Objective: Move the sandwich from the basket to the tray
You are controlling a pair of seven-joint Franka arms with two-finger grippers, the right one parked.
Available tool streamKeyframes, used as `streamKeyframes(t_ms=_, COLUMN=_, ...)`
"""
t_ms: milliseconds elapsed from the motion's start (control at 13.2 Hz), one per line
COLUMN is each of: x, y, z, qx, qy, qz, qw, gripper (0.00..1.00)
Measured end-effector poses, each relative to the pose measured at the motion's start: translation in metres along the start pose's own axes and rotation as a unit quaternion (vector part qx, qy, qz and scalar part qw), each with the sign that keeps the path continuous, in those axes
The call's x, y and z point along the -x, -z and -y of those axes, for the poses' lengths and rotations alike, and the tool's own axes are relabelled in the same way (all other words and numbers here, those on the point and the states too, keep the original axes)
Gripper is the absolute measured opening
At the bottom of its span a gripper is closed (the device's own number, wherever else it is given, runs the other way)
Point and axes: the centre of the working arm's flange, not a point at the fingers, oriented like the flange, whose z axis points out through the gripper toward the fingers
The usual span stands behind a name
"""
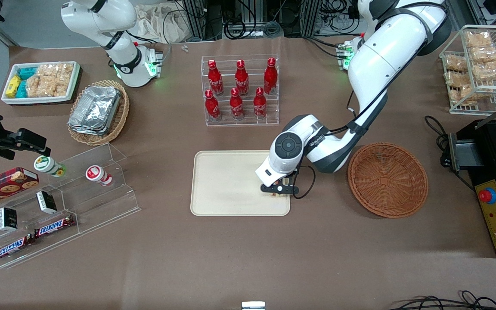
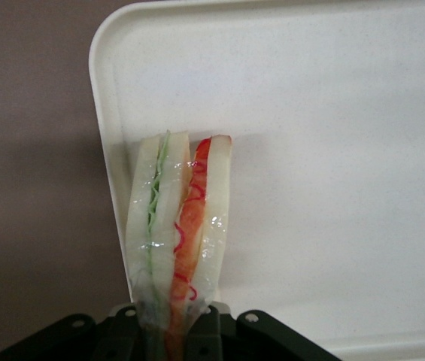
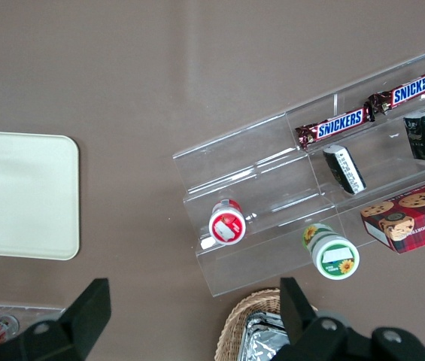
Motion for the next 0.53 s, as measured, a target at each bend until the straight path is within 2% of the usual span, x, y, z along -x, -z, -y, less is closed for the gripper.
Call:
streamKeyframes(t_ms=151, x=-0.010, y=-0.003, z=-0.001, qx=0.011, qy=0.004, qz=-0.007, qw=0.9999, gripper=0.19)
streamKeyframes(t_ms=227, x=-0.015, y=-0.005, z=-0.001, qx=0.011, qy=0.002, qz=-0.014, qw=0.9998, gripper=0.24)
streamKeyframes(t_ms=529, x=-0.027, y=-0.010, z=-0.004, qx=0.002, qy=-0.024, qz=-0.055, qw=0.9982, gripper=0.62)
